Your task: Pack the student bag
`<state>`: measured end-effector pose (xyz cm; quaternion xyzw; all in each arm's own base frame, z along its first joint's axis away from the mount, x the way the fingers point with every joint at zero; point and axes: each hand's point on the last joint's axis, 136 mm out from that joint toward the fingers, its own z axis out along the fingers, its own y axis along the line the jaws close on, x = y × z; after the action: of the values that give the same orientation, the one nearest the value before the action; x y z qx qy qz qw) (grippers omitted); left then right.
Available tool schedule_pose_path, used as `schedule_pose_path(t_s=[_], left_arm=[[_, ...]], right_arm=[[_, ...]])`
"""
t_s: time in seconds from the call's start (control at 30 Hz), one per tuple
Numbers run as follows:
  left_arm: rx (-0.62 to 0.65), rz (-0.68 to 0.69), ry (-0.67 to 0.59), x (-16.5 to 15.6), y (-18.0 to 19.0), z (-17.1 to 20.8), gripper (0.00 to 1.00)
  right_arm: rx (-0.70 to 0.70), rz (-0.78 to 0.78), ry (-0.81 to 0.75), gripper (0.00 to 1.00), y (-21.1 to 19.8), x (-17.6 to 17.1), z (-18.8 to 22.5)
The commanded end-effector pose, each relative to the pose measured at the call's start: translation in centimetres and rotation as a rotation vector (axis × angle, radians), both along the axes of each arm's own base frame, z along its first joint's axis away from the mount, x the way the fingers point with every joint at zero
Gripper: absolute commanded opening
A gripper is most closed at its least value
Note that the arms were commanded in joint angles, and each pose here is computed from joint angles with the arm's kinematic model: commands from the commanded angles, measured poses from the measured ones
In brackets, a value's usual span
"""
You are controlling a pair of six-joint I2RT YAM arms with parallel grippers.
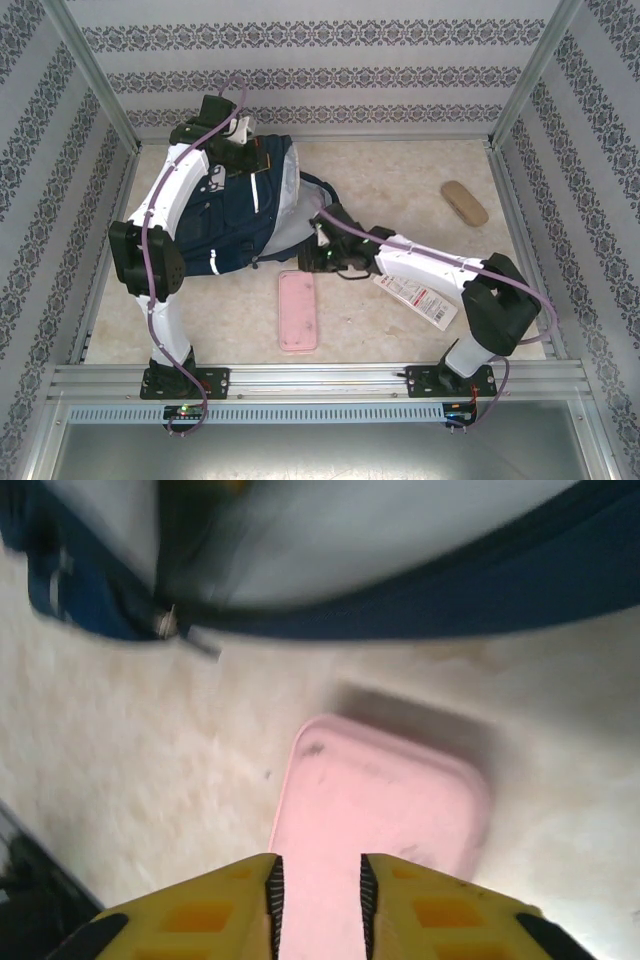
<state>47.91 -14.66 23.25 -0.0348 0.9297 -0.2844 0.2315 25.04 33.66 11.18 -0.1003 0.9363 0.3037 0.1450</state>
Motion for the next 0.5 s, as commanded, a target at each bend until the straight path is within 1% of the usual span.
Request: schedule_pose_path(t_s=[0.0, 0.1, 0.2, 0.33, 0.47], left_arm=[[0.01, 0.054, -0.12, 2.7, 2.0, 2.3, 0.0], [0.0, 0.049, -0.12, 2.5, 1.9, 2.5, 0.0], [-0.003, 0.042, -0.124, 2.1, 1.8, 2.9, 0.0], [-0.011, 0.031, -0.134, 1.4, 1.7, 3.6, 0.0], [-0.021, 0.022, -0.134, 0.8, 1.6, 3.9, 0.0]], right_arm=[[-0.038, 0.074, 0.03, 0.2, 1.6, -1.9, -2.5], [-0.068, 0.1, 0.09, 0.16, 2.5, -2.8, -5.1], [-0.124, 0.093, 0.128, 0.15, 1.7, -3.2, -7.7], [-0.211, 0.048, 0.141, 0.14, -1.1, -2.4, -9.9], [-0.255, -0.021, 0.121, 0.14, -4.8, 0.0, -10.3]])
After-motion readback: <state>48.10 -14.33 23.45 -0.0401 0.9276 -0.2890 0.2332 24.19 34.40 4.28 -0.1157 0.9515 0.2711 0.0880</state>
